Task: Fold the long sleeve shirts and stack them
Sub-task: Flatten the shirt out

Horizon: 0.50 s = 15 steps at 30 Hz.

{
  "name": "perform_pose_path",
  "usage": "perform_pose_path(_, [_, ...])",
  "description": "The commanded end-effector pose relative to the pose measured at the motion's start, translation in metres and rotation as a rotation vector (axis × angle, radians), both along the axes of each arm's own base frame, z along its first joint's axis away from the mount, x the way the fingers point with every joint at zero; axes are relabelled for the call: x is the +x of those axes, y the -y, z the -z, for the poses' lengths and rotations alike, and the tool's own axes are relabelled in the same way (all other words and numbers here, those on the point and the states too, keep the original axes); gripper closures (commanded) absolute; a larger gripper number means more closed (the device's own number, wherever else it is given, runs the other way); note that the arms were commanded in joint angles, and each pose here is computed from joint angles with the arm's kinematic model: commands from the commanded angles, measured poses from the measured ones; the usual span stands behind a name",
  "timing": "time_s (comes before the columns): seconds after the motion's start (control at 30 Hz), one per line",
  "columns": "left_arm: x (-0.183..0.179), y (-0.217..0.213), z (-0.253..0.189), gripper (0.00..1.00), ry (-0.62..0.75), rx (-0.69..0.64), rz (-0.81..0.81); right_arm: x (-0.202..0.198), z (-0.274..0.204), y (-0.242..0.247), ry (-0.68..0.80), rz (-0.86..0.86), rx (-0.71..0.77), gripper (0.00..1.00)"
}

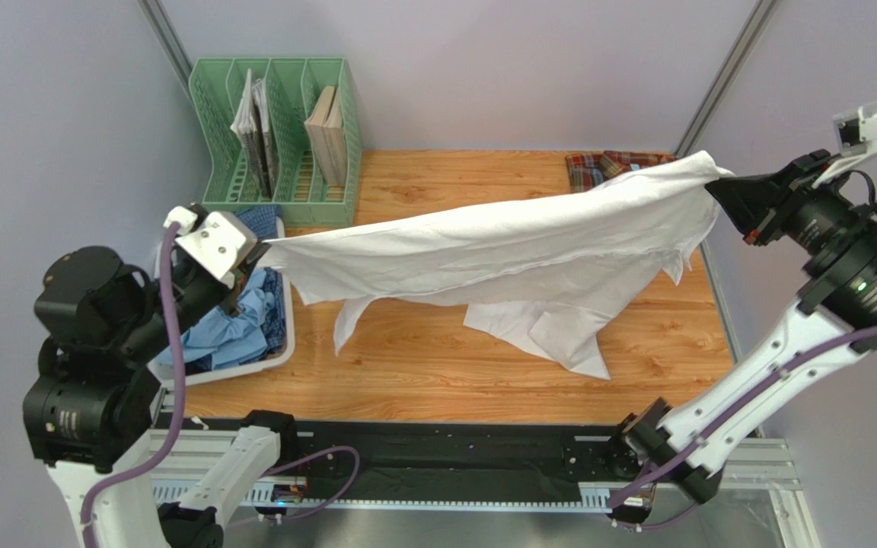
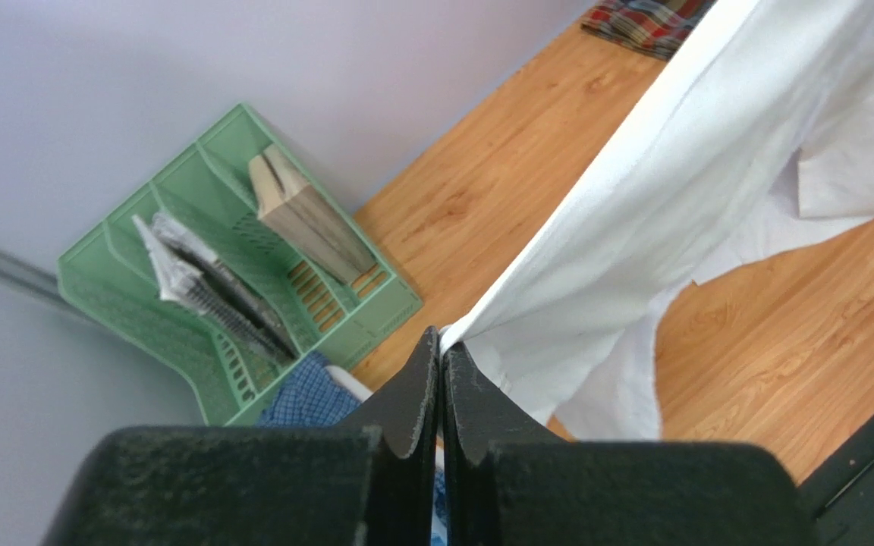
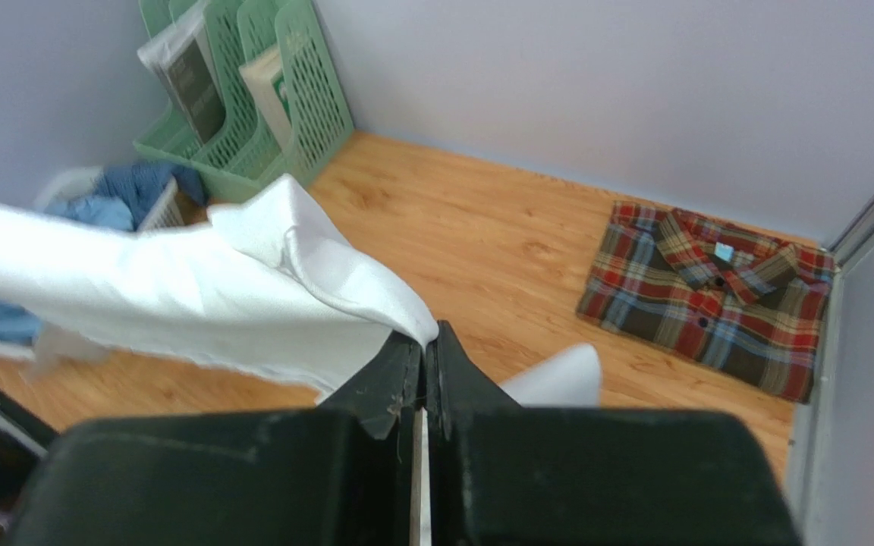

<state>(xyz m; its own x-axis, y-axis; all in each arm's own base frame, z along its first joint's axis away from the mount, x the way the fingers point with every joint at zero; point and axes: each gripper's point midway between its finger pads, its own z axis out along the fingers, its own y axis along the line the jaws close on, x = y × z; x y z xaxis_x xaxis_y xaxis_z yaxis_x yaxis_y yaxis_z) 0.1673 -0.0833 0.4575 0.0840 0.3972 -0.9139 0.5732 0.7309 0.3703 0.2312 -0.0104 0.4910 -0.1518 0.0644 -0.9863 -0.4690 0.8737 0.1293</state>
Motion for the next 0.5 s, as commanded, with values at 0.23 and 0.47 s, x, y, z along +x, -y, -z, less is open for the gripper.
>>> perform_pose_path(0.23, [0.029,-0.016,-0.071,1.00,0.104,-0.133,-0.155,-0.008,-0.103,-0.012,0.218,0.088,0.153,1.00])
perform_pose_path(0.47, [0.096,0.001,-0.012,1.00,-0.082,-0.142,-0.126,0.066,-0.002,0.005,-0.098,0.071,0.195,1.00])
